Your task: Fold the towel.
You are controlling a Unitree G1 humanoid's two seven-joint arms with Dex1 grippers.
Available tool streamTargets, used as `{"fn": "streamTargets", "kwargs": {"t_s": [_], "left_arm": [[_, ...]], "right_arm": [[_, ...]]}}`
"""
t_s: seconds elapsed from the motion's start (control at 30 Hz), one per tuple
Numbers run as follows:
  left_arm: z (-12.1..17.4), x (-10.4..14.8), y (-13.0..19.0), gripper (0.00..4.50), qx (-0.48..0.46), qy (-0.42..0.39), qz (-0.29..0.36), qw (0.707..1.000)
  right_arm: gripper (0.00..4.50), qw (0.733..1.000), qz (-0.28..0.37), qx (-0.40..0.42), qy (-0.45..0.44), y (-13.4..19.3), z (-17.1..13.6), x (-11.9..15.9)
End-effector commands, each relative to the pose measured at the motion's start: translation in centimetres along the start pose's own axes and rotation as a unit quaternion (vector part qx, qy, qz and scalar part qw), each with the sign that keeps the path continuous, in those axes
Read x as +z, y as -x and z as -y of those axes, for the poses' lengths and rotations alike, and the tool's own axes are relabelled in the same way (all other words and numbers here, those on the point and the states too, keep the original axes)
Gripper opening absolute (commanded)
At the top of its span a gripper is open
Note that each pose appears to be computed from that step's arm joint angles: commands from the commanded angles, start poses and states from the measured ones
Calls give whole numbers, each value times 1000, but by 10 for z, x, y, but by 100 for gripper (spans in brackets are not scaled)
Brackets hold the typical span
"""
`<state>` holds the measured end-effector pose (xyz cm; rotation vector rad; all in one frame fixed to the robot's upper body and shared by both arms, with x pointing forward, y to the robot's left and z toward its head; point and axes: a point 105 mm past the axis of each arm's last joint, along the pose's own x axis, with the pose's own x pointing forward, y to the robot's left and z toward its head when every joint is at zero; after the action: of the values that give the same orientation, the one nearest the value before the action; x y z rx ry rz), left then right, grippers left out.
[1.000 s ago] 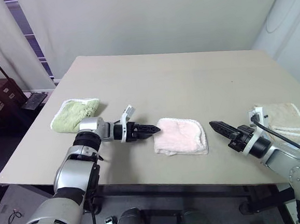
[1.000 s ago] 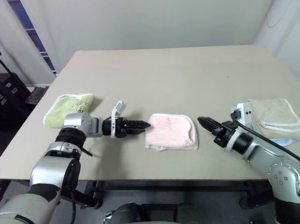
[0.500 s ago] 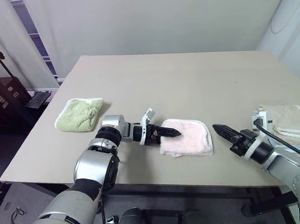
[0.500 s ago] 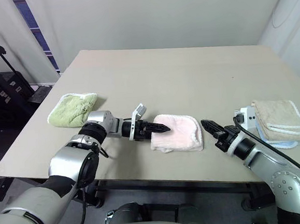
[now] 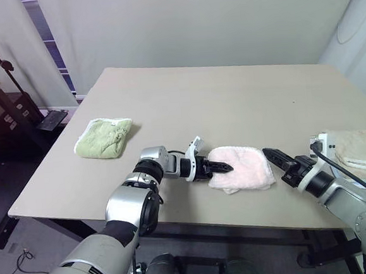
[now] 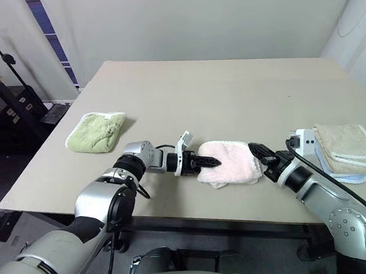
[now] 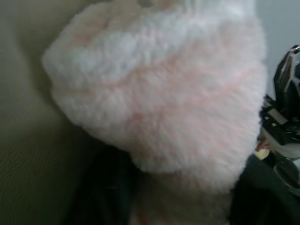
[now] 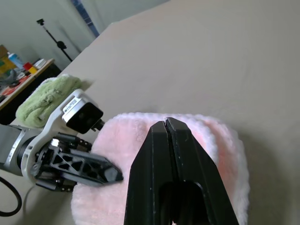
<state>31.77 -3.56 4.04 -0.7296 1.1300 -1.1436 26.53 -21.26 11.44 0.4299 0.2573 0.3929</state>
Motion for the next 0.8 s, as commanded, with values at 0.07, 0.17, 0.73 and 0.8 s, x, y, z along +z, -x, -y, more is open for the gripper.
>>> {"fn": "streamTargets", "kwargs": {"t_s": [0.07,0.17,0.73,0.8], "left_arm": [[0,-9,-9,58,-2,9,-14,1000],[5,-1,-5,1,-13,11,3,1000],[67,73,132,1,-88,-73,166,979],[71,77,148,1,-79,-107,211,968]], "right_arm": [[0,1000,27,1,12,0,-2,13],[0,1000,26,1,11,0,-1,11],[0,996,33,75,28,-25,-18,16],[0,996,28,82,26,-29,-18,15]]}}
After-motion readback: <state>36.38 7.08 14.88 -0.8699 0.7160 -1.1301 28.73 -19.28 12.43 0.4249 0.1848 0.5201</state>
